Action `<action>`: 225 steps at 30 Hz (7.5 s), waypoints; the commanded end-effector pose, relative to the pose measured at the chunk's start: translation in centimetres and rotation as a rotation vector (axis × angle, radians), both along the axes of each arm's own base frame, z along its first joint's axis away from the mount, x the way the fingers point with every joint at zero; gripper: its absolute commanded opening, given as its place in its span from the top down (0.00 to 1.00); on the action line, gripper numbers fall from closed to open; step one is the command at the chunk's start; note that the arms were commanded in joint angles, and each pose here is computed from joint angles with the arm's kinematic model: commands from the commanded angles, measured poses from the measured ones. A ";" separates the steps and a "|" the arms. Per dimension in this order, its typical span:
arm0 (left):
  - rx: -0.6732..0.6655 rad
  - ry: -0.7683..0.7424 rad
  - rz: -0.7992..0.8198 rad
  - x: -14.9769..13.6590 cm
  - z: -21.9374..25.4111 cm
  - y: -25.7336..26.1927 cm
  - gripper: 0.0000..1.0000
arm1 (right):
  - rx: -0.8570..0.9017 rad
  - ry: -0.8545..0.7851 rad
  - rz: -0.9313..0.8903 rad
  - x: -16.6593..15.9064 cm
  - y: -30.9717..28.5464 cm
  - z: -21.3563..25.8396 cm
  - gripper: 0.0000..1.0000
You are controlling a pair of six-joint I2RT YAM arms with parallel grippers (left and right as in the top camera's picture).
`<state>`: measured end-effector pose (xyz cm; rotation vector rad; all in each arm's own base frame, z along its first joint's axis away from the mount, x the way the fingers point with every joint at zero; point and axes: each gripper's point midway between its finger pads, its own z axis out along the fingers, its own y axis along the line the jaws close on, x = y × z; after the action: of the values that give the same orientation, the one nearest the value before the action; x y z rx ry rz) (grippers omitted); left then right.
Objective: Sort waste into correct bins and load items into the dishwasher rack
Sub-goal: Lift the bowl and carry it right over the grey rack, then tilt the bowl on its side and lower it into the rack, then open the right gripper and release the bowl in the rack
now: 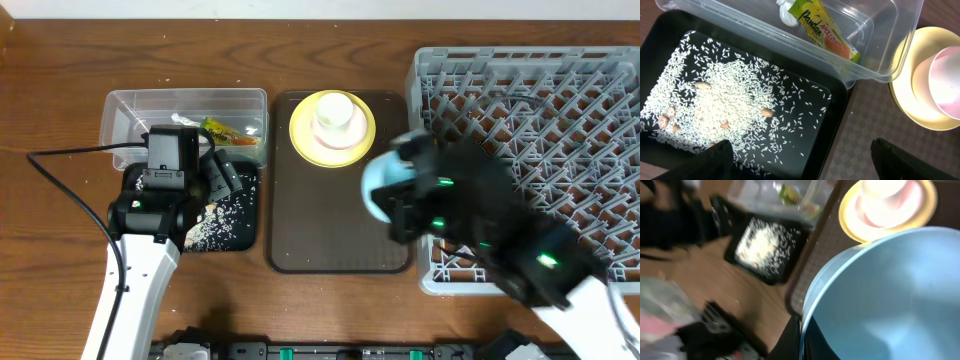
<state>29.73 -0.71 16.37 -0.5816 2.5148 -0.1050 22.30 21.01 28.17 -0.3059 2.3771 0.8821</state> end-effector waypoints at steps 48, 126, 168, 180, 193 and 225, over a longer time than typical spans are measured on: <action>0.020 0.010 -0.003 0.0 -0.4 0.3 0.10 | 0.528 0.281 0.254 0.3 -2.8 3.4 0.99; 0.020 0.010 -0.003 0.0 -0.4 0.3 0.10 | 0.637 0.187 0.054 -0.6 -11.4 -7.1 0.99; 0.020 0.011 -0.003 0.0 -0.4 0.3 0.09 | 0.493 0.336 -0.293 -0.9 -18.4 -12.3 0.97; 0.020 0.010 -0.003 0.0 -0.4 0.3 0.09 | 0.458 0.379 -0.442 -1.5 -21.5 -13.6 0.97; 0.020 0.010 -0.003 0.0 -0.4 0.3 0.09 | 0.437 0.265 -0.435 0.3 -22.8 -11.9 0.99; 0.019 0.010 -0.003 0.0 -0.4 0.3 0.10 | 0.257 0.229 -0.805 5.5 -31.4 -13.7 0.99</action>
<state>29.73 -0.70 16.31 -0.5829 2.5168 -0.1042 27.68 -9.14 14.45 0.6434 2.2363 0.8397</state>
